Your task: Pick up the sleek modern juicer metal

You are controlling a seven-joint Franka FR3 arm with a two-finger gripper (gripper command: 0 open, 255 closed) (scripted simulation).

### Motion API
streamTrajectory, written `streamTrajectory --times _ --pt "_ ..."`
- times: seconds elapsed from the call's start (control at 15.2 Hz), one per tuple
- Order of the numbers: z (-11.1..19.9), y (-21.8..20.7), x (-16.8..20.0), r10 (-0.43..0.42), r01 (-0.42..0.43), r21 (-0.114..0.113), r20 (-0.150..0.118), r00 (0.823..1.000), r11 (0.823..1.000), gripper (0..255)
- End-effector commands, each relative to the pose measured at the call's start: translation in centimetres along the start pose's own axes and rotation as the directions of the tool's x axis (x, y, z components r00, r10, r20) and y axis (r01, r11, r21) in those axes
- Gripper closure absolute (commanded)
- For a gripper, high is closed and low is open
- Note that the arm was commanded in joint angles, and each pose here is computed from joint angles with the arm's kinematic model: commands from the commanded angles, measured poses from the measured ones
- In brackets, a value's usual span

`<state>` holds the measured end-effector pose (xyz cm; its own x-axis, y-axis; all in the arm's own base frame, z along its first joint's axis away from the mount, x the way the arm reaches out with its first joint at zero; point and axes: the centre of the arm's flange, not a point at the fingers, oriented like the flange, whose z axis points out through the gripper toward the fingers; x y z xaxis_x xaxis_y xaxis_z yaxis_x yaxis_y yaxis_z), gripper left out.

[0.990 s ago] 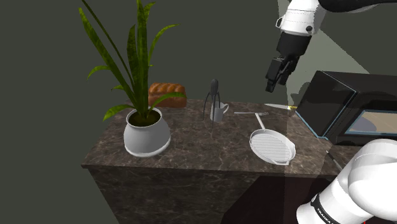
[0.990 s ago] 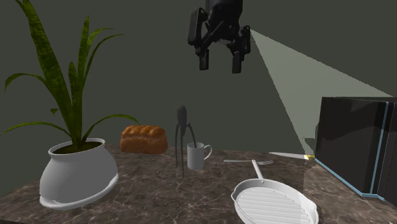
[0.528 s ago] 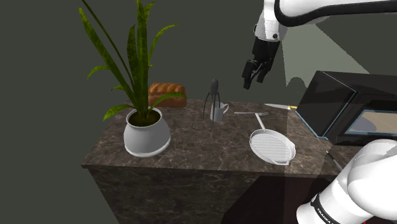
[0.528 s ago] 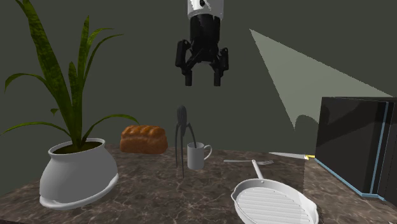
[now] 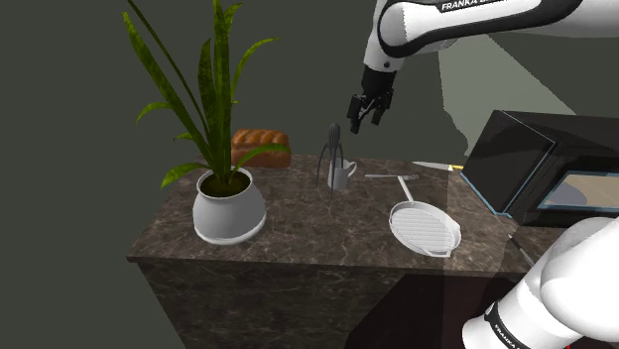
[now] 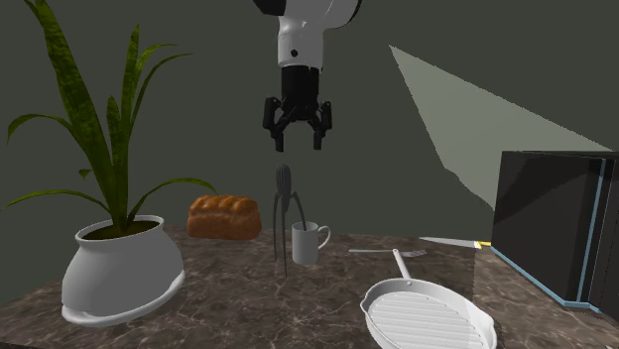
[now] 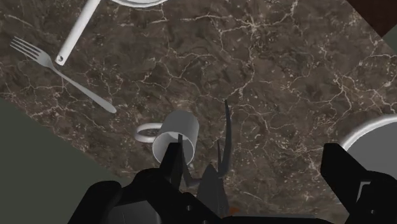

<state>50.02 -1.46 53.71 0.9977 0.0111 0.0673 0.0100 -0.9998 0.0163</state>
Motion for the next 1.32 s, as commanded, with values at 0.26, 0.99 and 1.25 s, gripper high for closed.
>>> streamTrajectory --times 0.26,0.99,1.25 --pt "2.4 1.4 6.8 0.008 -0.008 -0.014 -0.028 1.0 1.0 0" --pt "7.3 2.4 11.5 0.013 -0.014 -0.024 -0.048 0.999 1.0 0" --pt "8.0 2.4 11.5 0.013 -0.014 -0.024 -0.048 0.999 1.0 255"
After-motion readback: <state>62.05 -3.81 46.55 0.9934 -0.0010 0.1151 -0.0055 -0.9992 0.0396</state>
